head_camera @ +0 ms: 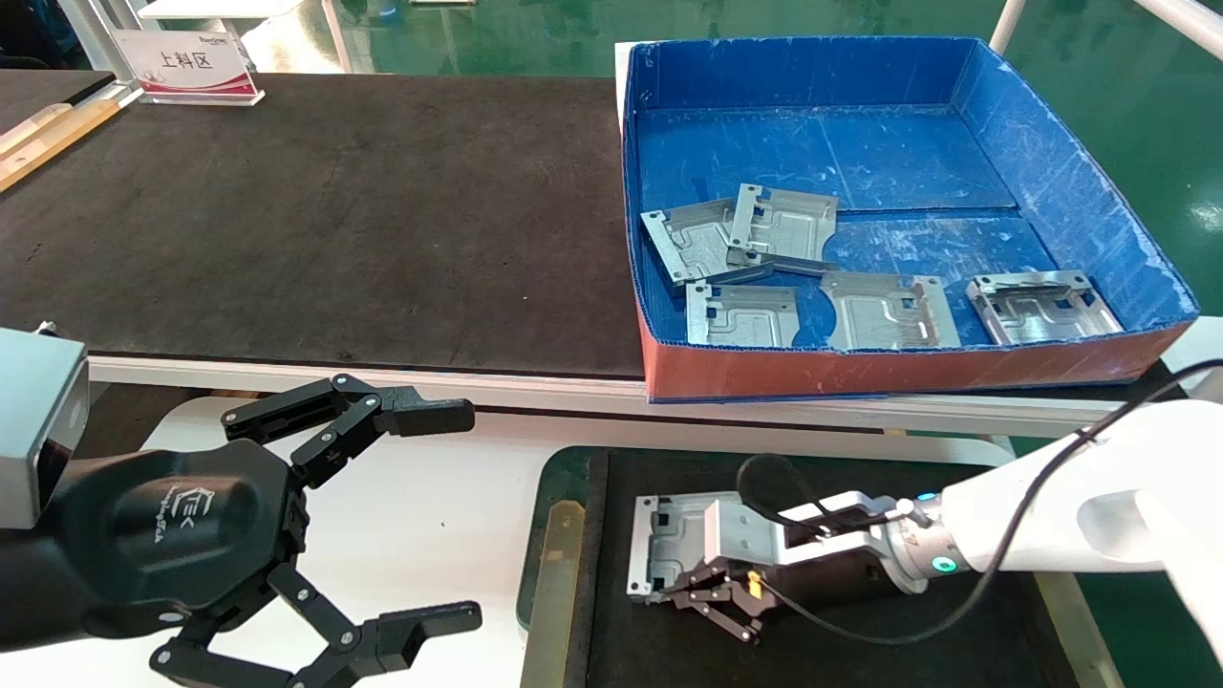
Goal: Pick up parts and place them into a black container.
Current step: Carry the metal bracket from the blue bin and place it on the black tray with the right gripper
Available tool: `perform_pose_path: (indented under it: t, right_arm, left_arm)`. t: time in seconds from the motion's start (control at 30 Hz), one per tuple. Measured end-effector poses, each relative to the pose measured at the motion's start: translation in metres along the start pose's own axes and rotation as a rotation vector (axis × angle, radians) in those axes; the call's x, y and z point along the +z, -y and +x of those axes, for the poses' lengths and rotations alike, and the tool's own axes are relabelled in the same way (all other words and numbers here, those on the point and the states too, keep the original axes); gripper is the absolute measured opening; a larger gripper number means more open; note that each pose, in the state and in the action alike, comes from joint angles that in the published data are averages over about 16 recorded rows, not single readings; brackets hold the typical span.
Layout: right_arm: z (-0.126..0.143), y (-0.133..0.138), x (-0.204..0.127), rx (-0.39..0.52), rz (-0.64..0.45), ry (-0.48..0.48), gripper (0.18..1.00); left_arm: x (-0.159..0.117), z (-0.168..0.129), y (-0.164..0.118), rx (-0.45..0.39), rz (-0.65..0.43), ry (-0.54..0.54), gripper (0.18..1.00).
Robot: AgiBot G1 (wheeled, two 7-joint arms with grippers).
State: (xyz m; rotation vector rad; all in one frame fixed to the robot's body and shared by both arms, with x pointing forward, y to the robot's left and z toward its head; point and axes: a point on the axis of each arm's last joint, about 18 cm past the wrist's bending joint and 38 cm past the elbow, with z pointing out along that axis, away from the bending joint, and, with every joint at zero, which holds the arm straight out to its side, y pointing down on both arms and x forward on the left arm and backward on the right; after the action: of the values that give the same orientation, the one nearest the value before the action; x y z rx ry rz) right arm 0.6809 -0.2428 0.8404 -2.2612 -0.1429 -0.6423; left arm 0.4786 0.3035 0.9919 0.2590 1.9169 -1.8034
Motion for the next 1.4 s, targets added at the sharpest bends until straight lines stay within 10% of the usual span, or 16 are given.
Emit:
perform_pose_path:
  t: [1.4]
  right_arm:
    - [0.01, 0.018, 0.026, 0.005, 0.01, -0.039, 0.19]
  left_arm:
    - [0.0, 0.0, 0.0, 0.0, 0.0, 0.0, 1.001]
